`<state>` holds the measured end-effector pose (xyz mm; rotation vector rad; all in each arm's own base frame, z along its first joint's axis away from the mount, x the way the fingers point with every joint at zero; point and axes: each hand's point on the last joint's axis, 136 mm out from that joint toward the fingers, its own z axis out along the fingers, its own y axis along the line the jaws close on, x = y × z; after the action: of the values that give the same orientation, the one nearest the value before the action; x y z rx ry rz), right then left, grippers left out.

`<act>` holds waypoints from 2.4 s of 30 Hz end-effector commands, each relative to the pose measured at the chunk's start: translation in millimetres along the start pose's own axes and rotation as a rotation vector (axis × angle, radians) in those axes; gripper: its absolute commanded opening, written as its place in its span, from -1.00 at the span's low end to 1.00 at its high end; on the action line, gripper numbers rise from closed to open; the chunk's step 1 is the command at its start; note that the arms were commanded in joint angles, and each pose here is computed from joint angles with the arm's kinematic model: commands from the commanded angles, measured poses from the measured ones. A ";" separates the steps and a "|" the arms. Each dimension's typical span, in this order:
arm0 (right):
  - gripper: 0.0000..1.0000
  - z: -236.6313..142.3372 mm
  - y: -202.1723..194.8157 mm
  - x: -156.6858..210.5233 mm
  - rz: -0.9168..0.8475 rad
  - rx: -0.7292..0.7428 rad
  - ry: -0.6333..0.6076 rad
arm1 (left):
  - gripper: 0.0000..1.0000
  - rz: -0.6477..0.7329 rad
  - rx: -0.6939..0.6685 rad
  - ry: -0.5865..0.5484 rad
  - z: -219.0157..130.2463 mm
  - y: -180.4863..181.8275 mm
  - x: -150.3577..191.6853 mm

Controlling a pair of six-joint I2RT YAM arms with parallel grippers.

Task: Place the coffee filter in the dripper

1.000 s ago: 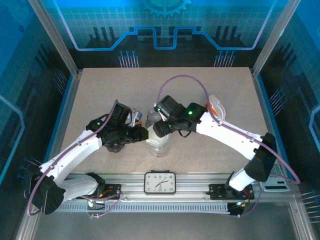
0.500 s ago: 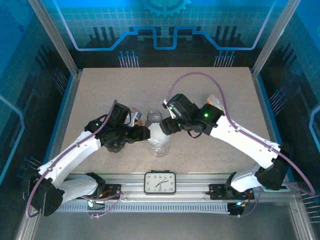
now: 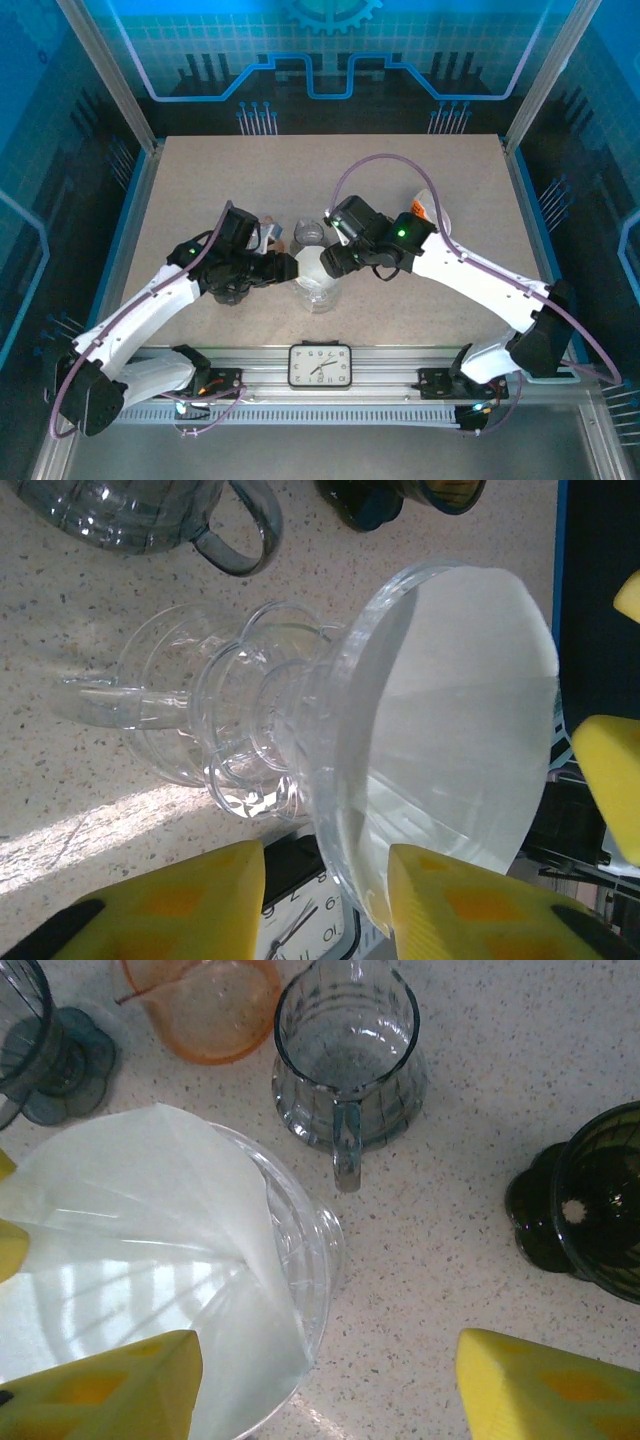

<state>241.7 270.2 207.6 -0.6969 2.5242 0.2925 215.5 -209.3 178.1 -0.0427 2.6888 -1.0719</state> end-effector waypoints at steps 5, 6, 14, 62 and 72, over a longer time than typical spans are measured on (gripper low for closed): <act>0.40 -3.4 -1.0 -7.3 0.020 0.003 -0.023 | -0.31 -0.024 0.004 0.006 1.0 3.6 4.0; 0.40 -6.0 -1.1 -9.3 0.021 0.003 -0.031 | -0.29 -0.025 0.000 0.006 0.7 3.9 3.9; 0.44 -22.2 -2.5 -18.6 0.029 0.000 -0.083 | -0.02 -0.023 -0.002 -0.023 -4.9 1.1 -1.6; 0.49 -52.4 -64.3 36.1 0.188 0.049 -0.309 | -0.22 -0.264 -0.533 -0.451 -23.7 159.6 -153.3; 0.50 -48.0 -73.1 53.7 0.216 0.055 -0.304 | -0.45 -0.258 -0.631 -0.350 -7.0 184.4 -144.8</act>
<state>218.8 174.3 214.4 -0.3770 2.3159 0.3547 367.6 -62.0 94.0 -0.6546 2.5817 -0.2671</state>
